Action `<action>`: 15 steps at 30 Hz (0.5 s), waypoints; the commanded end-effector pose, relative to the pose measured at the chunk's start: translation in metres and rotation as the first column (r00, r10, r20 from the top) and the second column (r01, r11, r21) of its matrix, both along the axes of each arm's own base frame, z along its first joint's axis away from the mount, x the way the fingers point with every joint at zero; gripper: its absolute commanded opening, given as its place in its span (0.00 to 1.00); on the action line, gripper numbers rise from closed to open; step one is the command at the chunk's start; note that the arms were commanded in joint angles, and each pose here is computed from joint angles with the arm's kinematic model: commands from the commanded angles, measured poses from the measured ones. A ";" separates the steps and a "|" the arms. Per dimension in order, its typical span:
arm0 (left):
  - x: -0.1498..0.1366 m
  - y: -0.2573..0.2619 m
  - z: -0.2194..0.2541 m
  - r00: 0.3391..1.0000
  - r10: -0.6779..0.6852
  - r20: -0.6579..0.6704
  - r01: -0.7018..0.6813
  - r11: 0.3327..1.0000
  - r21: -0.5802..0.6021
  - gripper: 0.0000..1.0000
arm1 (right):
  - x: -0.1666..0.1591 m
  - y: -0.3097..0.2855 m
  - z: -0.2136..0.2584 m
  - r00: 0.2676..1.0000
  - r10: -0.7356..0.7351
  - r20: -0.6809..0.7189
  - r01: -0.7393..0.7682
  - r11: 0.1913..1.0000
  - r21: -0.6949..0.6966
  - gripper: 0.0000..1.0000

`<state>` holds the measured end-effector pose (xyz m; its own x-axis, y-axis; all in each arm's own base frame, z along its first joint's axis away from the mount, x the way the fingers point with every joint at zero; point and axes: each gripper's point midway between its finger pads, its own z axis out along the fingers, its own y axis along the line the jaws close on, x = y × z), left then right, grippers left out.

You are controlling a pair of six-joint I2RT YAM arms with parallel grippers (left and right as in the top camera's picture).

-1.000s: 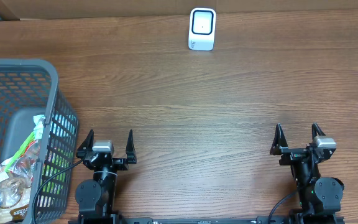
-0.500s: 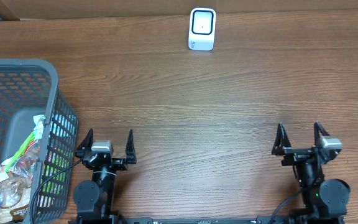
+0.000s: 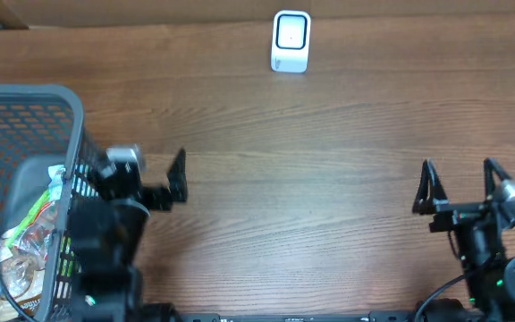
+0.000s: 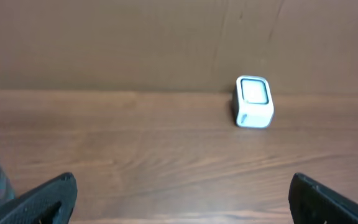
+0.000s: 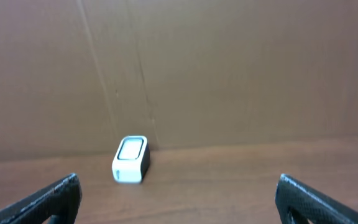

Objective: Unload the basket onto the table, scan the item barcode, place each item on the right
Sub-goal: 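Reach the left gripper into the basket and grasp the mint-green packet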

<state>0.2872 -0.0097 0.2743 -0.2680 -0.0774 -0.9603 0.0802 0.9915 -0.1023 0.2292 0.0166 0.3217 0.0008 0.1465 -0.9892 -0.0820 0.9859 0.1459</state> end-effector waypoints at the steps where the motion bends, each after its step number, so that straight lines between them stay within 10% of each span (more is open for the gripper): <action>1: 0.020 -0.007 0.056 0.999 -0.045 -0.031 0.044 0.998 -0.047 1.00 | 0.006 0.001 0.037 0.999 0.003 -0.043 -0.005 1.000 -0.031 1.00; 15: 0.054 0.000 0.164 0.947 -0.060 -0.315 0.083 0.995 0.059 0.99 | 0.063 0.015 0.046 0.840 0.064 -0.539 -0.084 0.996 -0.013 1.00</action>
